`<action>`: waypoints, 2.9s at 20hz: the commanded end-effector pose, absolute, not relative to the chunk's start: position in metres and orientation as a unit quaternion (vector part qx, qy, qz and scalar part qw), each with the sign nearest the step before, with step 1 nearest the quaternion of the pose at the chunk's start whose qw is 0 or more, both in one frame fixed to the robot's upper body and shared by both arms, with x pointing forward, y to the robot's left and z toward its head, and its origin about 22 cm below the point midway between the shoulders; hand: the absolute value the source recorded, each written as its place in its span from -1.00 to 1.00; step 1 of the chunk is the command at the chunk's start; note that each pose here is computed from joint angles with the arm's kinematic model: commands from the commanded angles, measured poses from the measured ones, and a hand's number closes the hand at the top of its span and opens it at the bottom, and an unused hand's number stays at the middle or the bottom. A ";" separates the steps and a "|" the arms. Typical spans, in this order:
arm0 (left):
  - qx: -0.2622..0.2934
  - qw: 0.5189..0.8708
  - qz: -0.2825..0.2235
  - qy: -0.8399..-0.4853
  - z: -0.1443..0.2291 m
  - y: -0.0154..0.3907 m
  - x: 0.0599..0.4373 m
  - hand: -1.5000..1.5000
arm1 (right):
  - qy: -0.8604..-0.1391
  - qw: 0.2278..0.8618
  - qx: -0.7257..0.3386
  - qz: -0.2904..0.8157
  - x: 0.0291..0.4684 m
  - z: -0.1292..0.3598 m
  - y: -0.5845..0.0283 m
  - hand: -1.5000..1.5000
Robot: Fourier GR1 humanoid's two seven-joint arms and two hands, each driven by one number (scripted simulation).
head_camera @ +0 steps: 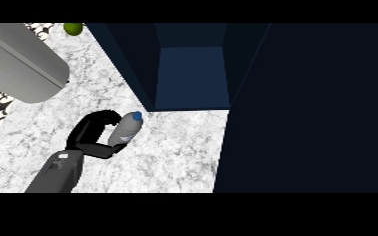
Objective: Pick up the bottled water, place it into the cabinet and close the cabinet
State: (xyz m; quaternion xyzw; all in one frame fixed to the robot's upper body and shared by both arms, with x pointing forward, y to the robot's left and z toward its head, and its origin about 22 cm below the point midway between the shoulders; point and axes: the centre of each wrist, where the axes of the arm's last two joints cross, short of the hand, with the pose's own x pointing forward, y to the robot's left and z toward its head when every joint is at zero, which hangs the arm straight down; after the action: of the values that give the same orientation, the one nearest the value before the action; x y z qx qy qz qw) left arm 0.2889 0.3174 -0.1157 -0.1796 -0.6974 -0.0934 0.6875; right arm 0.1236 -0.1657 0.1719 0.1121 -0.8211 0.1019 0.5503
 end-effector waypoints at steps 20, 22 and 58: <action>-0.070 0.579 -0.006 -0.813 -0.073 0.183 0.299 1.00 | -0.829 0.545 0.084 0.093 0.115 0.176 -0.174 -1.00; -0.091 0.583 0.009 -0.807 -0.071 0.171 0.300 1.00 | -0.831 0.541 0.097 0.088 0.114 0.179 -0.159 -1.00; 0.057 0.641 0.030 -0.765 0.016 0.083 0.396 1.00 | -0.829 0.542 0.107 0.082 0.100 0.172 -0.189 -1.00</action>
State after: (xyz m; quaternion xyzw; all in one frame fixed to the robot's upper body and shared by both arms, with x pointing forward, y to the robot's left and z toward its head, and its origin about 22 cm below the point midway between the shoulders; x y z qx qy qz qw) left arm 0.3854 0.0792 0.0187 0.0244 -0.7670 0.0390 0.6400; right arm 0.1110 -0.1808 0.1580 0.0975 -0.8206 0.0936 0.5554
